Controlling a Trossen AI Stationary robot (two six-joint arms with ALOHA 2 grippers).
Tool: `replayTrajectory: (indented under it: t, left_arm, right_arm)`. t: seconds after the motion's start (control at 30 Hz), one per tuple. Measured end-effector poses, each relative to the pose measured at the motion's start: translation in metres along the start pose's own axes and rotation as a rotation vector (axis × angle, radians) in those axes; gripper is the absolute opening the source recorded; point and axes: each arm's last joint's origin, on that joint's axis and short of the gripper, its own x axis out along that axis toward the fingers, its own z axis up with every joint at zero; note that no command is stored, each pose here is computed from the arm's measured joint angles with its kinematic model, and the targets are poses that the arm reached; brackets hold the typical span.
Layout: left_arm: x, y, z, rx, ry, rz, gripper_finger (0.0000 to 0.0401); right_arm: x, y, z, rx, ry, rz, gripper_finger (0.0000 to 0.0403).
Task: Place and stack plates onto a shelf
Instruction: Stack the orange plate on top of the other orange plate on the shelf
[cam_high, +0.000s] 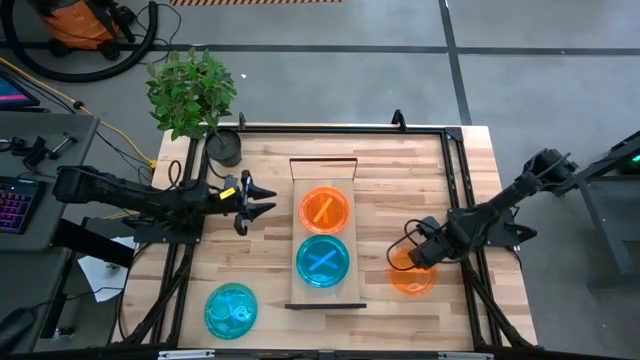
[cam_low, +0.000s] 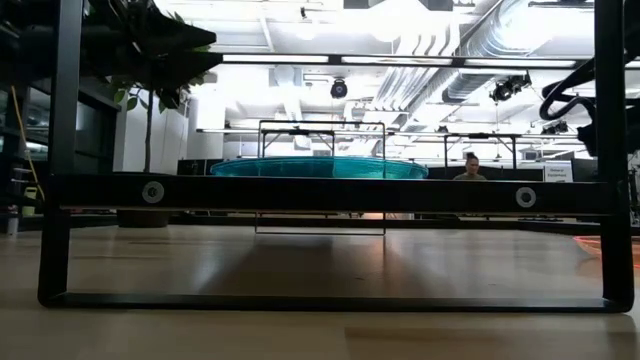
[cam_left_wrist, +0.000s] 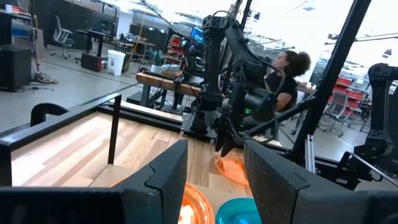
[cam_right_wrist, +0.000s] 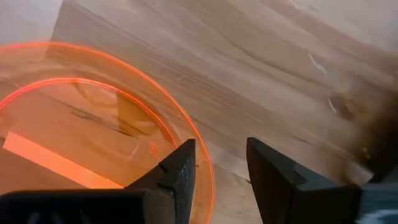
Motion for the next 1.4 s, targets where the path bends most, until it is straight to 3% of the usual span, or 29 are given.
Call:
replayTrajectory:
  t: [0.37, 0.57, 0.9, 1.23, 1.4]
  left_arm:
    - [0.000, -0.001, 0.000, -0.001, 0.004, -0.004, 0.0148]
    - [0.000, -0.002, -0.001, -0.001, 0.007, -0.014, 0.0147]
    - [0.000, -0.002, -0.001, -0.001, 0.005, -0.013, 0.0147]
    - [0.000, -0.002, -0.001, -0.001, 0.005, -0.013, 0.0147]
    - [0.000, -0.002, -0.001, -0.001, 0.005, -0.013, 0.0147]
  right_arm:
    - [0.000, 0.008, -0.002, -0.059, 0.001, 0.084, 0.0113]
    - [0.000, 0.008, -0.001, -0.058, -0.031, 0.088, 0.0012]
    - [-0.011, 0.006, 0.001, -0.070, -0.066, 0.170, 0.0001]
    - [-0.049, -0.013, 0.003, -0.137, -0.035, 0.447, 0.0000]
    - [-0.052, -0.025, 0.007, -0.074, -0.120, 0.409, 0.0000]
